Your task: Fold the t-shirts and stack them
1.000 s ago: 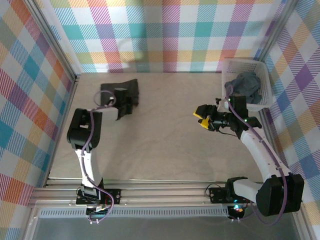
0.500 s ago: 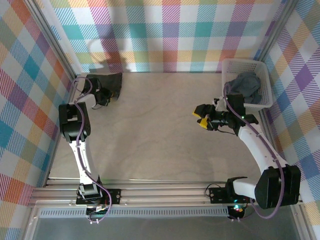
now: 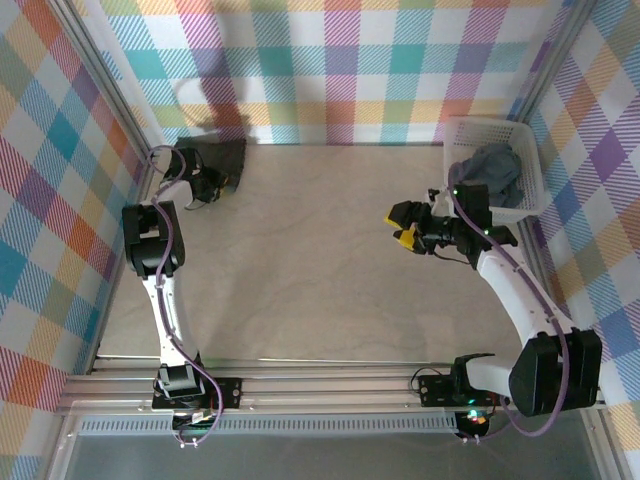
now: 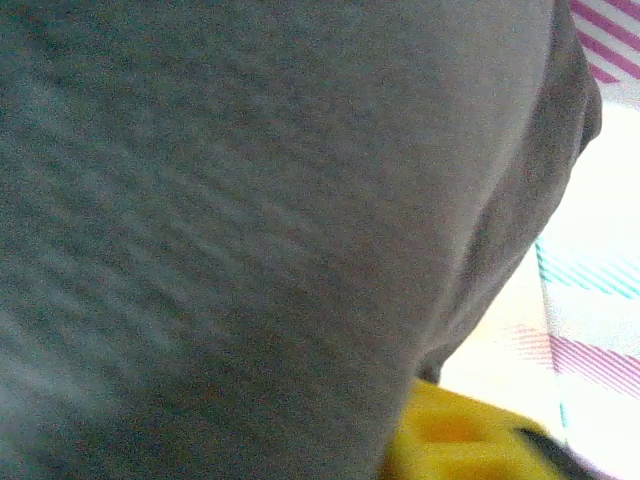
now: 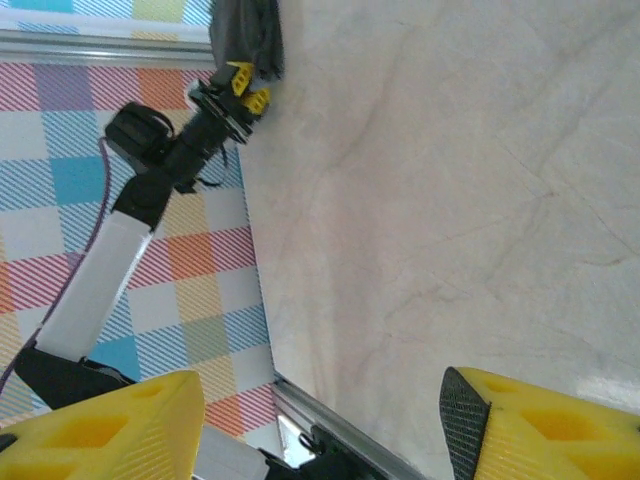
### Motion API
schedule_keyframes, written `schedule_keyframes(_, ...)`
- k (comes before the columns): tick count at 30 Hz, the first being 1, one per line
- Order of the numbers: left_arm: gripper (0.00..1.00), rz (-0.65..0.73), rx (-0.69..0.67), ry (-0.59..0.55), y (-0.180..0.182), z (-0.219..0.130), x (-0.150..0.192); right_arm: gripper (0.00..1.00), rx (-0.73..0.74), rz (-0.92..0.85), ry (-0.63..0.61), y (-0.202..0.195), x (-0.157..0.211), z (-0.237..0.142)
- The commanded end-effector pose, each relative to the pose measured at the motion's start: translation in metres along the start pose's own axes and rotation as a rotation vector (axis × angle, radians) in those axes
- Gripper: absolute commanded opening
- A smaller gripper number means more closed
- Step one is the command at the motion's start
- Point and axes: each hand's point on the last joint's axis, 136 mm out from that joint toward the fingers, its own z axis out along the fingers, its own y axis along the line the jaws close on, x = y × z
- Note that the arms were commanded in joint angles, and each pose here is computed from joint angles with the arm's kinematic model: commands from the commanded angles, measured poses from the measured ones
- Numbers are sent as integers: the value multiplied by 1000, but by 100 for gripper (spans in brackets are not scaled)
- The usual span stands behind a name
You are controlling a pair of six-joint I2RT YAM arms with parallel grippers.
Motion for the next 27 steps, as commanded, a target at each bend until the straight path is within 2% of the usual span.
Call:
schedule_keyframes(1, 100, 97, 128, -24, -61, -51, 17, 66, -70, -117, -130, 41, -16, -23)
schedule_keyframes(2, 100, 115, 137, -40, -71, -69, 25, 68, -63, -124, -155, 43, -18, -27)
schedule_keyframes(3, 100, 127, 145, -60, -78, -88, 33, 97, -50, -122, -176, 43, -21, -30)
schedule_keyframes(4, 100, 144, 149, -68, -81, -102, 43, 100, -37, -120, -190, 43, -22, -32)
schedule_keyframes(7, 100, 198, 123, -101, -80, -154, 70, 100, 26, -119, -228, 38, -25, -41)
schedule_keyframes(11, 100, 266, 120, -164, -61, -213, 103, 100, 336, -120, -331, -4, -29, -72)
schedule_keyframes(14, 100, 364, -137, -289, -17, -254, 117, 100, 522, -205, -426, -32, -35, -97)
schedule_keyframes(15, 100, 392, -242, -355, -1, -269, 118, 100, 612, -210, -465, -49, -39, -106)
schedule_keyframes(17, 100, 460, -411, -556, 26, -300, 111, 100, 761, -262, -557, -79, -52, -119)
schedule_keyframes(19, 100, 605, -410, -616, 36, -306, 116, 100, 788, -417, -623, -95, -64, -114)
schedule_keyframes(21, 100, 844, -346, -593, 37, -296, 126, 100, 798, -547, -710, -115, -73, -107)
schedule_keyframes(23, 100, 920, -320, -596, 51, -286, 131, 100, 814, -634, -732, -135, -76, -95)
schedule_keyframes(24, 100, 945, -280, -585, 56, -276, 134, 100, 835, -673, -688, -149, -75, -84)
schedule_keyframes(27, 100, 891, -266, -559, 81, -252, 129, 100, 856, -703, -596, -174, -80, -58)
